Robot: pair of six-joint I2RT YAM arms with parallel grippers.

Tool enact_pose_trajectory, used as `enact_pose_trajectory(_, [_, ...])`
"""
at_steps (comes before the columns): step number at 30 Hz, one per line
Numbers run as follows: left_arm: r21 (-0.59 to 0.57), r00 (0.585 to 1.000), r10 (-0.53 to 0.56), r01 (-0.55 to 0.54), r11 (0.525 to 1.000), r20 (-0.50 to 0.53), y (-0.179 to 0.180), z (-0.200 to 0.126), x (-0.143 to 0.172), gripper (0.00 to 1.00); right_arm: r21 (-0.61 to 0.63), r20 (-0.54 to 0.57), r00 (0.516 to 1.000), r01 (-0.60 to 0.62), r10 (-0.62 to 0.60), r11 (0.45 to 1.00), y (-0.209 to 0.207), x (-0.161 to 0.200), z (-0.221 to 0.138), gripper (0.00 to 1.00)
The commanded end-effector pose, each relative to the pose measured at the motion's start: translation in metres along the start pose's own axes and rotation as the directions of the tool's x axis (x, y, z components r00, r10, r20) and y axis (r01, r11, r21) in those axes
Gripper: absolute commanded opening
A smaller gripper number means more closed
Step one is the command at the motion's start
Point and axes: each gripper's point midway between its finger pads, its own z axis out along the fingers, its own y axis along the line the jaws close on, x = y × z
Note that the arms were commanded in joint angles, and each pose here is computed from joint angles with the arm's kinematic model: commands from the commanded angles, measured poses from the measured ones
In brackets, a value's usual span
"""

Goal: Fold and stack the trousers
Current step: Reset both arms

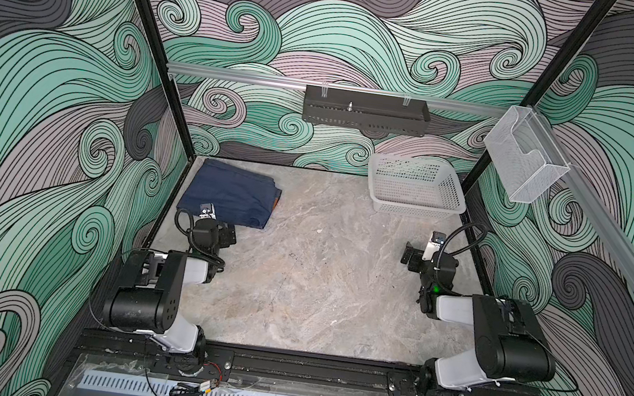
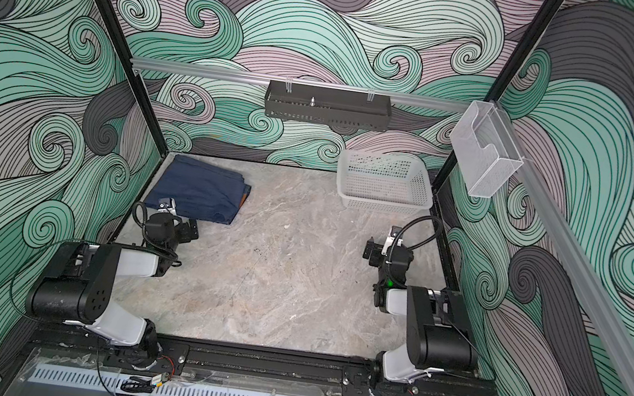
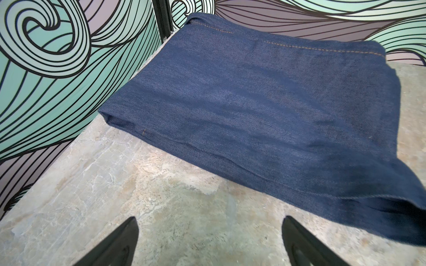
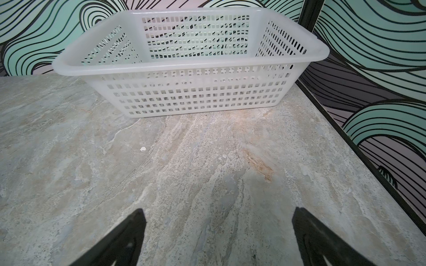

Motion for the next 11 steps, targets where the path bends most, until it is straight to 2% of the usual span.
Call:
enact_pose_trajectory(1, [0.007, 0.999, 0.001, -0.002, 1.000, 0.049, -0.004, 0.000, -0.019, 0.99, 0.005, 0.011, 1.000, 0.008, -0.008, 1.000, 0.001, -0.006, 0.002, 0.99])
enact_pose_trajectory(4, [0.007, 0.999, 0.001, -0.001, 1.000, 0.051, -0.004, 0.000, -0.019, 0.99, 0.007, 0.011, 1.000, 0.010, -0.010, 1.000, 0.001, -0.007, 0.002, 1.00])
enact_pose_trajectory(7, [0.007, 0.999, 0.001, -0.002, 1.000, 0.050, -0.004, 0.000, -0.019, 0.99, -0.062, -0.010, 0.999, 0.040, -0.040, 0.997, 0.013, -0.005, 0.005, 0.99])
enact_pose_trajectory(11, [0.007, 0.999, 0.001, -0.001, 1.000, 0.050, -0.004, 0.000, -0.019, 0.99, -0.028, 0.002, 1.000, 0.026, -0.026, 0.999, 0.007, -0.007, 0.003, 0.99])
